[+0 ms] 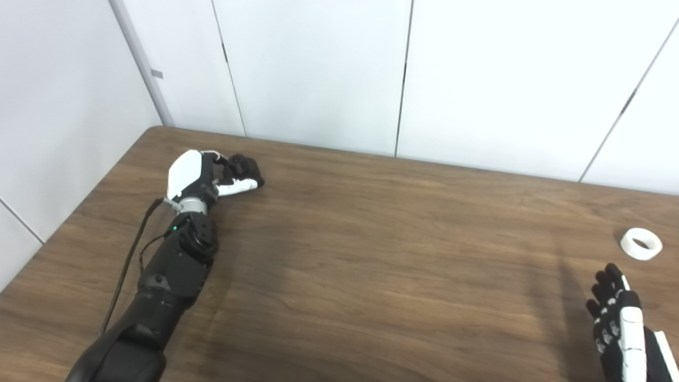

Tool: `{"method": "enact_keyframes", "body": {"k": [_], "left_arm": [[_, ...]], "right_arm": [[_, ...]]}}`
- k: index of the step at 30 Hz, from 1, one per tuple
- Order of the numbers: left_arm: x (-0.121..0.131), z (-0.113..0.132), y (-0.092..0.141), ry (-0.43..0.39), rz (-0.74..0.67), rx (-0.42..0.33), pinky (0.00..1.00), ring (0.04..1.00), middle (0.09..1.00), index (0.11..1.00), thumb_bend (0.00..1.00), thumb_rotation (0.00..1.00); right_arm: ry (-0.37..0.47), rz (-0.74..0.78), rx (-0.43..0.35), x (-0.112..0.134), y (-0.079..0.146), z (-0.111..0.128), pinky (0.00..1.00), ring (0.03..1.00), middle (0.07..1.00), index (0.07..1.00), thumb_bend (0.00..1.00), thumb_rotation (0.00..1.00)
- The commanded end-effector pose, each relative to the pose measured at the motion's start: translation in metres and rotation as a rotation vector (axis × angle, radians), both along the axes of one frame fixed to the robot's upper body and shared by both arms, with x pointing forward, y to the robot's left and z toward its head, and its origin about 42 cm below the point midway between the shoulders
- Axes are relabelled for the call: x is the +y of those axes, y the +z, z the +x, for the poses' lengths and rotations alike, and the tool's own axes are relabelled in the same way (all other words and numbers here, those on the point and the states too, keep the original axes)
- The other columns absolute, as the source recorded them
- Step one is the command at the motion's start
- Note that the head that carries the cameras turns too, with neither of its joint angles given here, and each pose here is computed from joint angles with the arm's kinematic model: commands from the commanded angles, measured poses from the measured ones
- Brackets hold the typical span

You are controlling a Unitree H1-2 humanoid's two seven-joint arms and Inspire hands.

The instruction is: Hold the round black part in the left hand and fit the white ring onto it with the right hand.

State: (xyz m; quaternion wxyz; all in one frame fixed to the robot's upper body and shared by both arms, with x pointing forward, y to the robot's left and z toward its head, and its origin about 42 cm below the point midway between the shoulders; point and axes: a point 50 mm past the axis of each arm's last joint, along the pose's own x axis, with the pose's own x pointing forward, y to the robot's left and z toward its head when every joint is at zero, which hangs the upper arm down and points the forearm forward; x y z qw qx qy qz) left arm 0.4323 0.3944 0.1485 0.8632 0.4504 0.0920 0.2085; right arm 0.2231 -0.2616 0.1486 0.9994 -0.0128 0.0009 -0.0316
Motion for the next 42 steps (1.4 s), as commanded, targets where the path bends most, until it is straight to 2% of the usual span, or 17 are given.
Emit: {"method": "enact_keyframes", "body": {"k": [1, 12, 17, 19, 24, 31, 36, 42], "left_arm": [[0.009, 0.010, 0.029, 0.002, 0.045, -0.093, 1.00, 0.884, 0.762, 0.482, 0.52, 0.05], [0.009, 0.006, 0.027, -0.008, 0.043, -0.082, 0.98, 0.863, 0.762, 0.483, 0.52, 0.05], [-0.005, -0.005, 0.033, -0.056, 0.054, -0.103, 0.97, 0.887, 0.771, 0.484, 0.52, 0.05], [-0.015, -0.011, 0.036, -0.093, 0.068, -0.125, 0.95, 0.889, 0.768, 0.484, 0.52, 0.05], [-0.045, -0.027, 0.046, -0.217, 0.149, -0.150, 1.00, 0.860, 0.760, 0.485, 0.52, 0.05], [-0.092, -0.054, 0.060, -0.362, 0.167, -0.189, 1.00, 0.878, 0.786, 0.484, 0.52, 0.06], [-0.131, -0.076, 0.064, -0.490, 0.187, -0.176, 1.00, 0.881, 0.785, 0.484, 0.52, 0.06], [-0.168, -0.099, 0.064, -0.636, 0.170, -0.152, 1.00, 0.885, 0.792, 0.484, 0.52, 0.06]], "right_arm": [[0.001, -0.023, -0.016, -0.006, 0.004, -0.012, 1.00, 1.000, 0.994, 0.999, 0.32, 1.00], [-0.002, -0.023, -0.017, -0.006, 0.004, -0.012, 1.00, 1.000, 0.988, 0.996, 0.32, 1.00], [0.000, -0.037, -0.017, -0.004, 0.004, -0.011, 1.00, 1.000, 0.982, 0.993, 0.32, 1.00], [0.003, -0.040, -0.014, -0.004, 0.003, -0.011, 1.00, 1.000, 0.980, 0.992, 0.32, 1.00], [-0.005, -0.024, -0.018, -0.002, 0.003, -0.011, 1.00, 1.000, 0.979, 0.987, 0.32, 1.00], [-0.004, -0.040, -0.021, -0.001, 0.002, -0.011, 1.00, 0.992, 0.977, 0.990, 0.34, 1.00], [-0.006, -0.041, -0.018, 0.002, 0.000, -0.011, 1.00, 0.984, 0.972, 0.988, 0.35, 1.00], [-0.014, -0.050, -0.006, 0.004, -0.004, -0.011, 1.00, 0.969, 0.957, 0.975, 0.40, 1.00]]}}
